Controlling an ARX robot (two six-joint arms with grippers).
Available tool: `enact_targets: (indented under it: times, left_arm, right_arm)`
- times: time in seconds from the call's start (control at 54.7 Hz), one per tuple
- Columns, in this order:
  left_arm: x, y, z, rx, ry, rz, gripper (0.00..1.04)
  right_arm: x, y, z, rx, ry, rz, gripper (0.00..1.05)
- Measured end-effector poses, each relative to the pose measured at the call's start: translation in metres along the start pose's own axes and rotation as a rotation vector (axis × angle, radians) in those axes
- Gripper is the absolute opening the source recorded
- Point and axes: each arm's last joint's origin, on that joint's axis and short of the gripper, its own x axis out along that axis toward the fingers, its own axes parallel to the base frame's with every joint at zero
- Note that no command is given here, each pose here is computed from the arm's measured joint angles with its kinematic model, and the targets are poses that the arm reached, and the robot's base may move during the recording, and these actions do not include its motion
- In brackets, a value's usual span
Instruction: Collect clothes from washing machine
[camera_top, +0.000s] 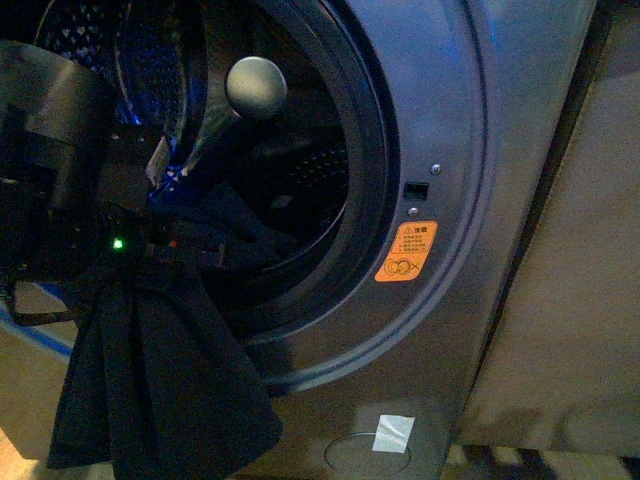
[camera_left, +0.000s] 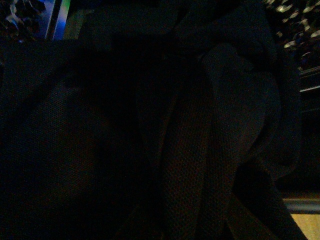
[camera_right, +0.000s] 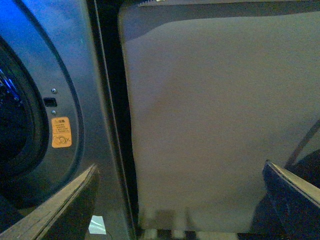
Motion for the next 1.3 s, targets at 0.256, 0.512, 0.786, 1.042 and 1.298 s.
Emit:
enact_targets:
  times: [0.256,0.512,0.786,1.042,1.298]
  left_arm:
    - [-0.06,0.012,0.013,-0.027,-0.121,-0.082,0.11]
    - [-0.109,0.021,0.036,-0.056,-0.252,-0.138,0.11]
    - [-0.173,0.01,0.085,-0.016,-0.444,-0.239,0.11]
    - [-0.219,-0.012,0.138,0.074,-0.579,-0.365,0.11]
    - [-0.255,-0.037,0.199,0.13,-0.669,-0.455,0.11]
  right_arm:
    - [0.0,0.0,0.0,0.0,0.0,0.0,0.97]
    - [0.0,0.0,0.0,0.0,0.0,0.0,0.97]
    - [0.0,0.0,0.0,0.0,0.0,0.0,0.97]
    - [0.0,0.0,0.0,0.0,0.0,0.0,0.97]
    - [0.0,0.0,0.0,0.0,0.0,0.0,0.97]
